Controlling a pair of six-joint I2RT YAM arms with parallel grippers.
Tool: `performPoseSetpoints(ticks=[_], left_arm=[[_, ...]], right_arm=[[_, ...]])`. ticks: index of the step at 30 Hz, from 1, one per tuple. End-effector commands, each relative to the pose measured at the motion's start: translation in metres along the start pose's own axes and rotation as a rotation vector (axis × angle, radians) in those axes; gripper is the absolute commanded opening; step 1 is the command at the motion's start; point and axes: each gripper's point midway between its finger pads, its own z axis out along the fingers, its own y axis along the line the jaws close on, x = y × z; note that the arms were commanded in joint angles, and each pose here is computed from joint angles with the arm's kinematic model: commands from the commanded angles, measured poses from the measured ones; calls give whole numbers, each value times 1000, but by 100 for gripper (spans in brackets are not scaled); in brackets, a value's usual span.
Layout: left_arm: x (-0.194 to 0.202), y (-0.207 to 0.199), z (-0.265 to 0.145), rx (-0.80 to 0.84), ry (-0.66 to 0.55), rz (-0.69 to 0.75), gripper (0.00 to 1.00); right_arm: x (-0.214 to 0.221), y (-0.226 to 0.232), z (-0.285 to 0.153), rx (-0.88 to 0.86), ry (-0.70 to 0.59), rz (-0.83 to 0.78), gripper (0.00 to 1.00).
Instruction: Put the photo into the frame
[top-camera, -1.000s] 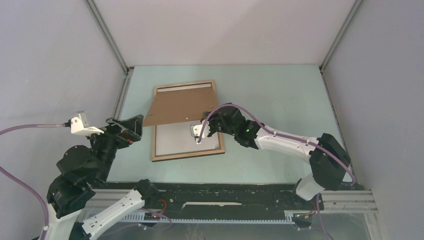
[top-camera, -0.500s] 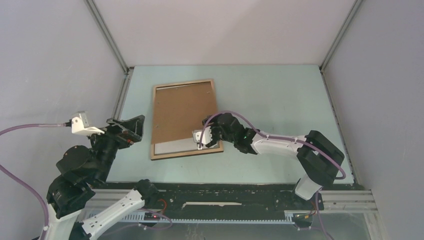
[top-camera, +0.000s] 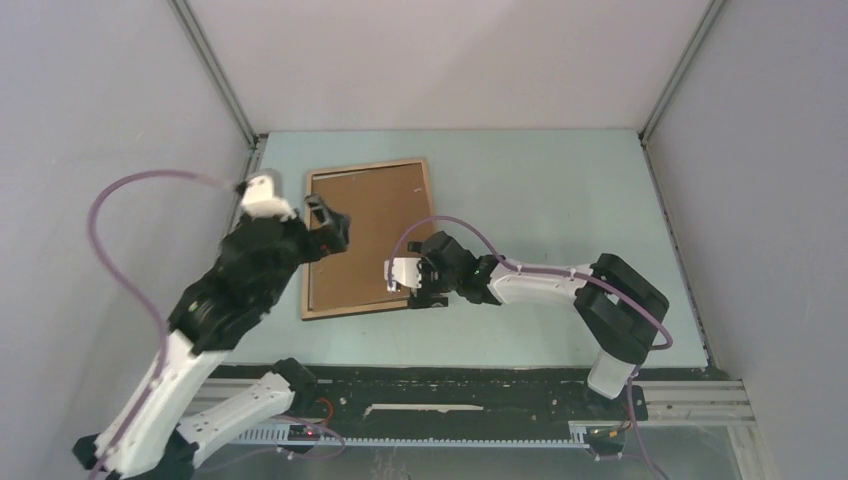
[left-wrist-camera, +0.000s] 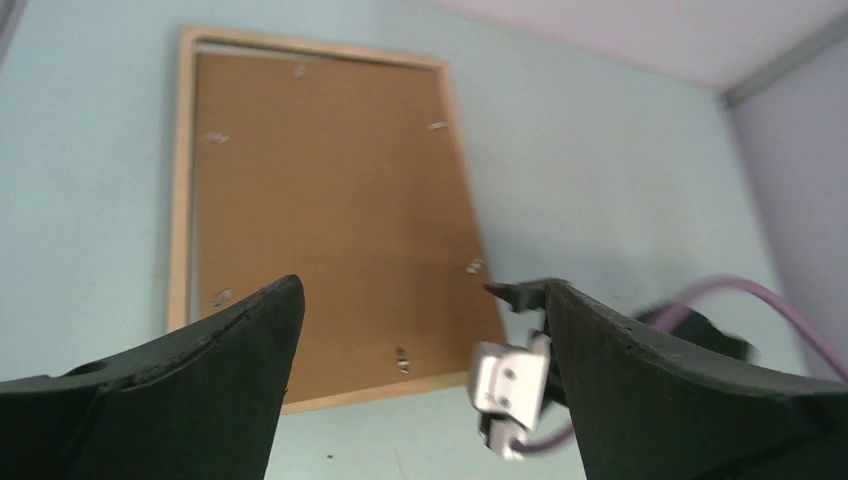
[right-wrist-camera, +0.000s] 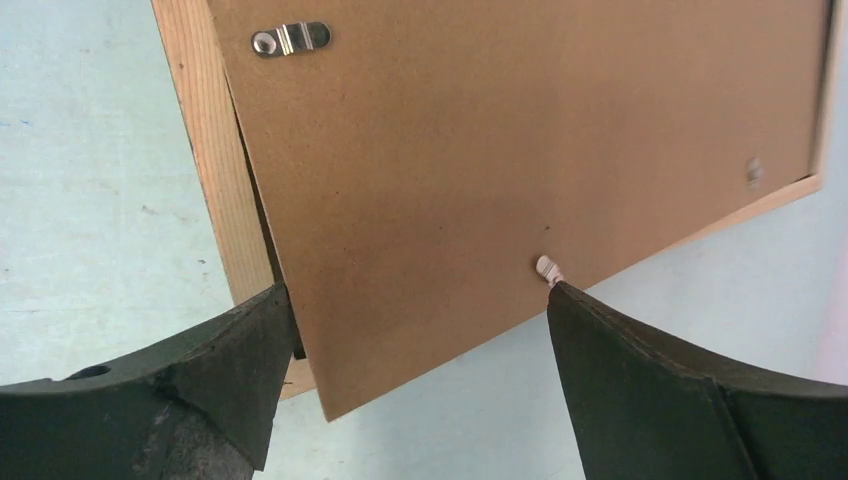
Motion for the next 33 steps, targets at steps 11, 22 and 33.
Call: performPoseSetpoints(ticks=[11, 22, 33], left_arm=[[48, 168, 170, -365, 104, -531, 100], [132, 236, 229, -507, 258, -548, 100], [182, 220, 257, -316, 391, -626, 100]], right_arm=[[-12, -3, -1, -112, -16, 454, 100], [-25, -9, -43, -246, -31, 1292, 100], [3, 1, -36, -326, 56, 1570, 94]])
